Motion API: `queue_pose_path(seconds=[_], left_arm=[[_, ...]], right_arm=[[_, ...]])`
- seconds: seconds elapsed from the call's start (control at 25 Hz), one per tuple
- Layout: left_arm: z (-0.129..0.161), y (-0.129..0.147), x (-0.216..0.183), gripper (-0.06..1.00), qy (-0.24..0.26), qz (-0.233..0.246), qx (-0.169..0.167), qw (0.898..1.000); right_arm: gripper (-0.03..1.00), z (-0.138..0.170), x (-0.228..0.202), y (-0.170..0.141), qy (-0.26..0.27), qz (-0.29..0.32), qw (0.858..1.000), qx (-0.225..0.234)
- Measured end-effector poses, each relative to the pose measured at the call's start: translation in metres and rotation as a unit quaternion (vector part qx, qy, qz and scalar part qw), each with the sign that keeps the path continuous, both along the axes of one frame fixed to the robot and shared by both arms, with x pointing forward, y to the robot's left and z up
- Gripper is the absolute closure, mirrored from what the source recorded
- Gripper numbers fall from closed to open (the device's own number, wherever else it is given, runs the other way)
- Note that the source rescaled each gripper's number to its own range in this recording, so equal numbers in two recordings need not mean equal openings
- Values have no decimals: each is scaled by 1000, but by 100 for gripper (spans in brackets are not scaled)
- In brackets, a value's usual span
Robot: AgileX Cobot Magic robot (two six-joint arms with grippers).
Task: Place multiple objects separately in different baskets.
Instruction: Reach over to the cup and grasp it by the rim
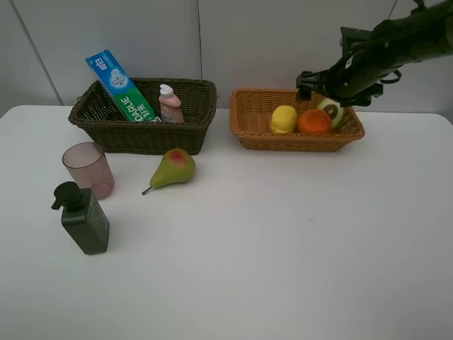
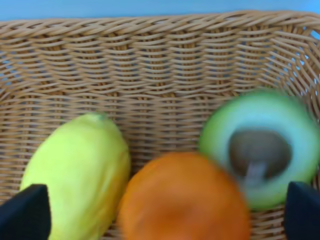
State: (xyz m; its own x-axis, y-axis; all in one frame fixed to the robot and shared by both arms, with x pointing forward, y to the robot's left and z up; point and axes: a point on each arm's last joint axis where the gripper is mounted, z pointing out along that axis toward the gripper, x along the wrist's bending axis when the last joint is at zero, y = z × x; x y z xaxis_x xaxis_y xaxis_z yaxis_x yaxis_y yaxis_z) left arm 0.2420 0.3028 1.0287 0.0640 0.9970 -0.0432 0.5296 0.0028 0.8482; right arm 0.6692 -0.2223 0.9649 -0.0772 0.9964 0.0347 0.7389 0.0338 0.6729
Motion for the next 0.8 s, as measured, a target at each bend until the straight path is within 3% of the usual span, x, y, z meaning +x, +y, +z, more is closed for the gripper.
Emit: queue_pose_path(seconds=[0.8], left_arm=[[0, 0, 0, -6, 0, 0, 0, 1000]], right_arm=[[-3, -1, -2, 0, 12, -5, 1000, 2]])
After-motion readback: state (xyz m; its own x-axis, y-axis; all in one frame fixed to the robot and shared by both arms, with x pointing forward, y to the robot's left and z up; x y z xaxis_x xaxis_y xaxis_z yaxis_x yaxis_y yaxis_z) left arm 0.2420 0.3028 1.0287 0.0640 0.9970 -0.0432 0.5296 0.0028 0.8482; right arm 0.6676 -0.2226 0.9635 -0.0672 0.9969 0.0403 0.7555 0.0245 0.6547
